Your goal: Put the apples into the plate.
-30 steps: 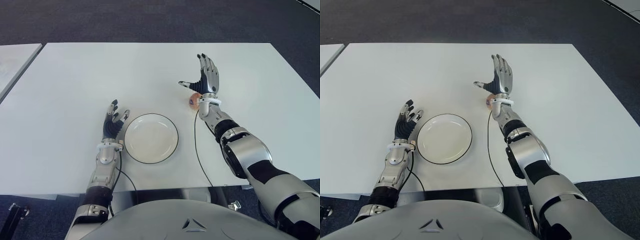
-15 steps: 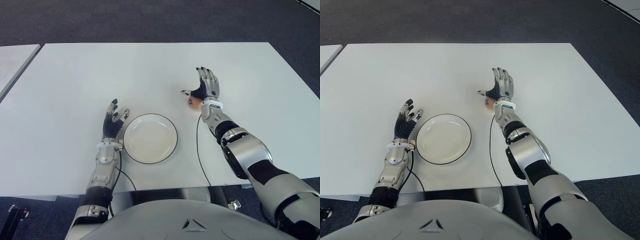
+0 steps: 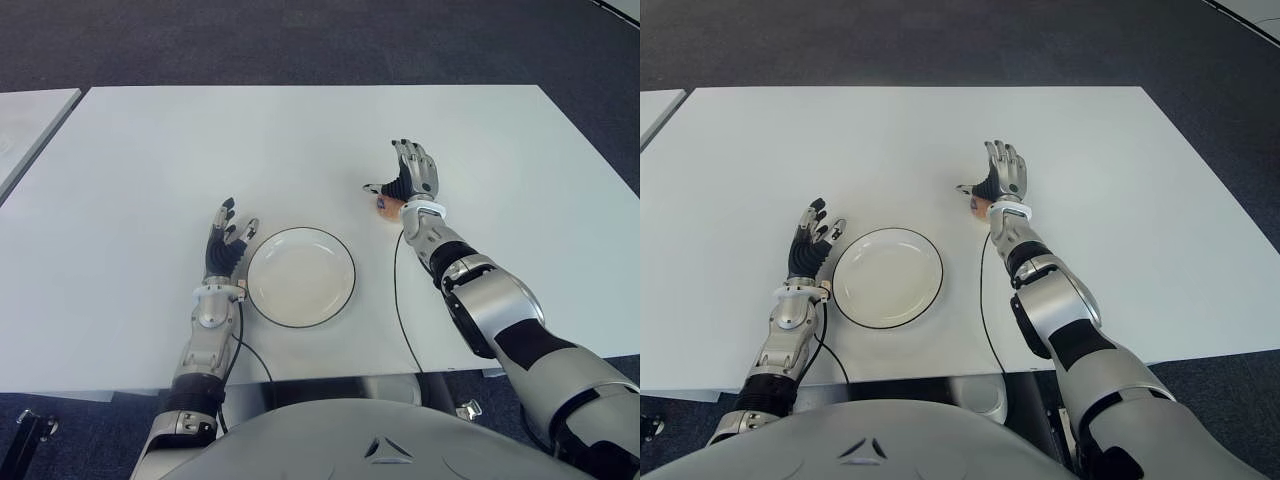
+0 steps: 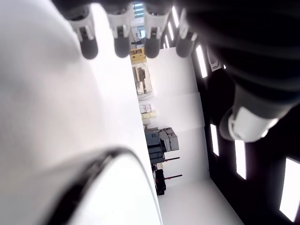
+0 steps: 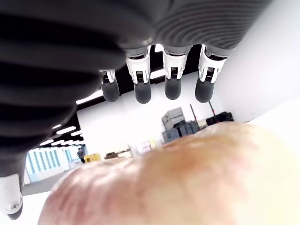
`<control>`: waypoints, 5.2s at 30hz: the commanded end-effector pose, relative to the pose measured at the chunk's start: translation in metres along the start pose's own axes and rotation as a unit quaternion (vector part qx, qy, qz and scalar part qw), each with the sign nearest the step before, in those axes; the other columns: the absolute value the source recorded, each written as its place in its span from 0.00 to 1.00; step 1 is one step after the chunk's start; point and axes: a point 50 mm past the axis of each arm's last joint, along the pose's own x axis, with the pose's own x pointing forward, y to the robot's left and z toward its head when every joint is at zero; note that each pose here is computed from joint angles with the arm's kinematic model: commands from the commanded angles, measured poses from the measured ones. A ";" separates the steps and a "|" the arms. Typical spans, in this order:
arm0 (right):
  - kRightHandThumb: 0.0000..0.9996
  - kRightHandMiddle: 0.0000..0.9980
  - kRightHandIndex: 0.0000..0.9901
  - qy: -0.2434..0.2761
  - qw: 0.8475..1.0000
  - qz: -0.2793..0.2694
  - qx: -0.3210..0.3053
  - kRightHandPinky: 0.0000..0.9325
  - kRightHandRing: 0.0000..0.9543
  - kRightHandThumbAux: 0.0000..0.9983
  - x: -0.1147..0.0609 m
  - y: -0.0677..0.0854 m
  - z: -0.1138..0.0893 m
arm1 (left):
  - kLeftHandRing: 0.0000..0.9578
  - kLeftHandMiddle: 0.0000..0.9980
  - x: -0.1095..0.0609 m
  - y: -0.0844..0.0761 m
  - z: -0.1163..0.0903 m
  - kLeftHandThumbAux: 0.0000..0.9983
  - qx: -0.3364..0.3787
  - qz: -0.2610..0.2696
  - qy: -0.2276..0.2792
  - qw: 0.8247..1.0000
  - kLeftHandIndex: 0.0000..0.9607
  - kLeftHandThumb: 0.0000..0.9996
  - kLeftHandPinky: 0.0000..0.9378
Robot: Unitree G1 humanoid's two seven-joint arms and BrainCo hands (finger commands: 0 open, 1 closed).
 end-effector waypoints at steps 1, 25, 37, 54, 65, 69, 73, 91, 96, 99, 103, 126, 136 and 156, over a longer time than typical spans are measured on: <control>0.03 0.00 0.00 0.013 1.000 0.003 0.010 0.00 0.00 0.56 -0.001 0.001 -0.001 | 0.00 0.00 -0.004 0.000 -0.004 0.56 0.001 0.004 0.010 1.000 0.00 0.00 0.00; 0.03 0.00 0.00 0.013 0.999 0.032 0.008 0.00 0.00 0.55 -0.011 0.015 -0.003 | 0.00 0.00 -0.005 -0.001 0.000 0.55 -0.006 0.007 0.007 1.000 0.00 0.00 0.00; 0.02 0.00 0.00 0.011 0.999 0.041 0.010 0.00 0.00 0.56 -0.016 0.021 -0.003 | 0.00 0.00 -0.006 0.000 0.002 0.57 -0.011 0.011 0.003 1.000 0.00 0.00 0.00; 0.02 0.00 0.00 0.004 0.998 0.051 0.022 0.00 0.00 0.58 -0.026 0.031 -0.002 | 0.00 0.00 -0.006 0.001 0.004 0.57 -0.015 0.010 0.002 1.000 0.00 0.00 0.00; 0.01 0.01 0.00 0.007 0.998 0.050 0.028 0.00 0.00 0.57 -0.036 0.040 -0.003 | 0.00 0.00 -0.007 0.001 0.004 0.57 -0.018 0.011 0.000 1.000 0.00 0.00 0.00; 0.01 0.02 0.00 0.010 0.998 0.048 0.030 0.01 0.00 0.57 -0.039 0.042 -0.005 | 0.00 0.00 -0.007 0.001 0.004 0.58 -0.020 0.011 -0.001 1.000 0.00 0.00 0.00; 0.00 0.03 0.02 0.015 0.999 0.042 0.031 0.02 0.01 0.56 -0.044 0.044 -0.008 | 0.00 0.00 -0.007 0.002 0.004 0.58 -0.023 0.012 0.001 1.000 0.00 0.00 0.00; 0.00 0.04 0.05 0.037 0.998 0.009 0.048 0.06 0.04 0.55 -0.052 0.046 -0.014 | 0.00 0.00 -0.005 0.003 0.004 0.57 -0.026 0.014 0.001 1.000 0.00 0.00 0.00; 0.02 0.05 0.06 0.042 0.998 -0.003 0.053 0.09 0.05 0.56 -0.054 0.047 -0.015 | 0.00 0.00 -0.005 0.003 0.004 0.56 -0.025 0.015 0.000 1.000 0.00 0.00 0.00; 0.03 0.06 0.07 0.043 0.998 -0.009 0.054 0.10 0.06 0.56 -0.057 0.048 -0.015 | 0.00 0.00 -0.005 0.003 0.005 0.56 -0.022 0.014 -0.002 1.000 0.00 0.00 0.00; 0.04 0.07 0.08 0.043 0.997 -0.009 0.056 0.09 0.07 0.56 -0.059 0.050 -0.014 | 0.00 0.00 -0.005 0.004 0.005 0.56 -0.022 0.013 -0.002 1.000 0.00 0.00 0.00; 0.06 0.20 0.24 0.014 0.999 0.003 0.033 0.17 0.18 0.55 -0.065 0.055 -0.011 | 0.00 0.00 -0.004 0.004 0.007 0.54 -0.024 0.010 -0.005 1.000 0.00 0.00 0.00; 0.05 0.20 0.27 0.005 1.000 0.010 0.026 0.19 0.18 0.56 -0.065 0.055 -0.011 | 0.00 0.00 -0.003 0.004 0.008 0.54 -0.024 0.010 -0.007 1.000 0.00 0.00 0.00; 0.04 0.21 0.28 0.002 1.000 0.008 0.022 0.23 0.20 0.55 -0.065 0.052 -0.014 | 0.00 0.00 -0.003 0.004 0.011 0.57 -0.019 0.010 -0.014 1.000 0.00 0.00 0.00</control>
